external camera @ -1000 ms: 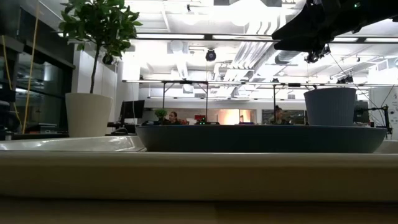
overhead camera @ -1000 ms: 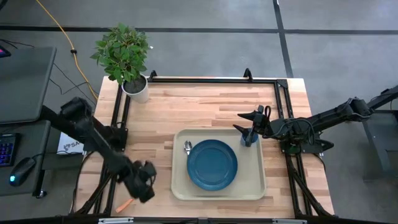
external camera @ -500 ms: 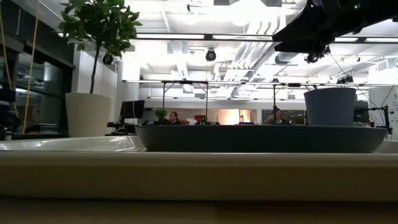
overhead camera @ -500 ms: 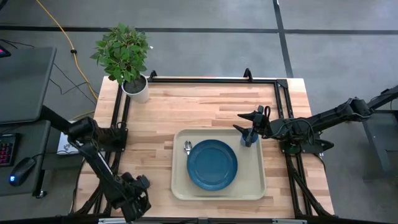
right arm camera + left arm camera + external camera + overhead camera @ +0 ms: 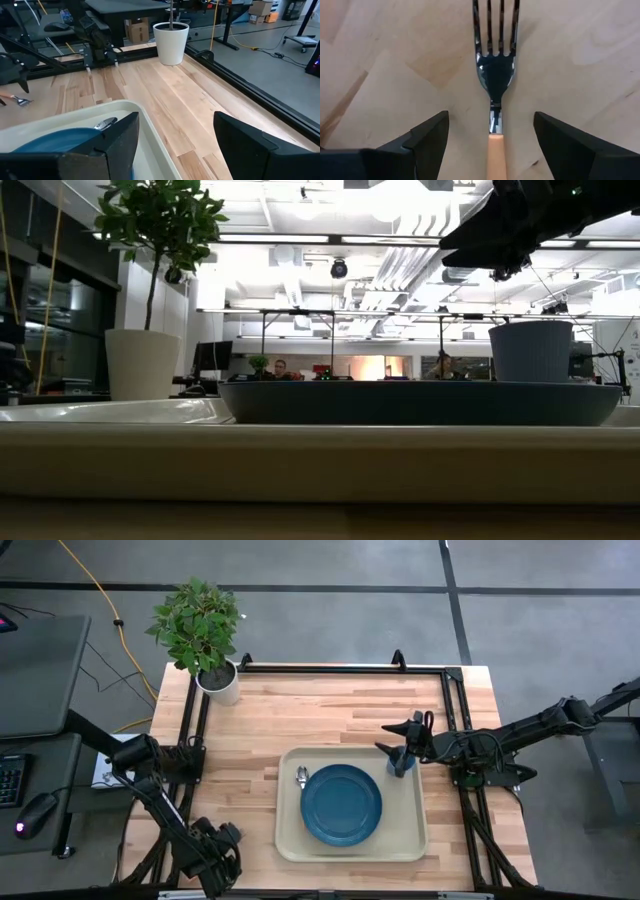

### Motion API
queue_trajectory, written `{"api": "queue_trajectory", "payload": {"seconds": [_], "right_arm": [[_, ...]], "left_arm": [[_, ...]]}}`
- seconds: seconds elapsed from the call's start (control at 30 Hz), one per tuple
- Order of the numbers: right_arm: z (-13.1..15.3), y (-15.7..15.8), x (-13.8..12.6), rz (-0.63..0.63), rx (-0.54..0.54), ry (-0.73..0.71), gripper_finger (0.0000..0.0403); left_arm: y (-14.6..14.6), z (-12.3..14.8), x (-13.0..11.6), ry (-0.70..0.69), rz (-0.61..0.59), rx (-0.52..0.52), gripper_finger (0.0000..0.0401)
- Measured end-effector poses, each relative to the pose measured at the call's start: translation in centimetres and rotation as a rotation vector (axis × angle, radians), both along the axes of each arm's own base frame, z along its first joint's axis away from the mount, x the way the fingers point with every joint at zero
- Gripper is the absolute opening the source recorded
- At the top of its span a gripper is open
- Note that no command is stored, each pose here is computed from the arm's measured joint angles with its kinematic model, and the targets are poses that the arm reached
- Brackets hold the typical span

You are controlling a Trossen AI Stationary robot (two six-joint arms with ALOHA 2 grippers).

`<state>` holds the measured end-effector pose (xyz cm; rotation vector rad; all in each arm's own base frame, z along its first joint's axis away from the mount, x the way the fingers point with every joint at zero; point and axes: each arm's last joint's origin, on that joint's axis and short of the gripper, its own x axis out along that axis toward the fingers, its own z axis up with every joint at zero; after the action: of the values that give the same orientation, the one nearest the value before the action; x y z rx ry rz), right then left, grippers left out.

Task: Pick and place plate/cup/fork/spoon on tray
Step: Put the orange fork on the white serving tray to the left of the yellow spoon

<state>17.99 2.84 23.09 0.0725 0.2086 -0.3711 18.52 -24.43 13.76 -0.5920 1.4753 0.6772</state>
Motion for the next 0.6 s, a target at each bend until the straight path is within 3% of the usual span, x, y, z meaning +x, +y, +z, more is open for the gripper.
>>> {"api": "queue_trajectory", "payload": {"seconds": [0.6], "right_arm": [[0.0, 0.02, 0.01, 0.006, 0.001, 0.0, 0.0248]], "left_arm": [[0.14, -0.66, 0.26, 0.008, -0.03, -0.07, 0.0134]]}}
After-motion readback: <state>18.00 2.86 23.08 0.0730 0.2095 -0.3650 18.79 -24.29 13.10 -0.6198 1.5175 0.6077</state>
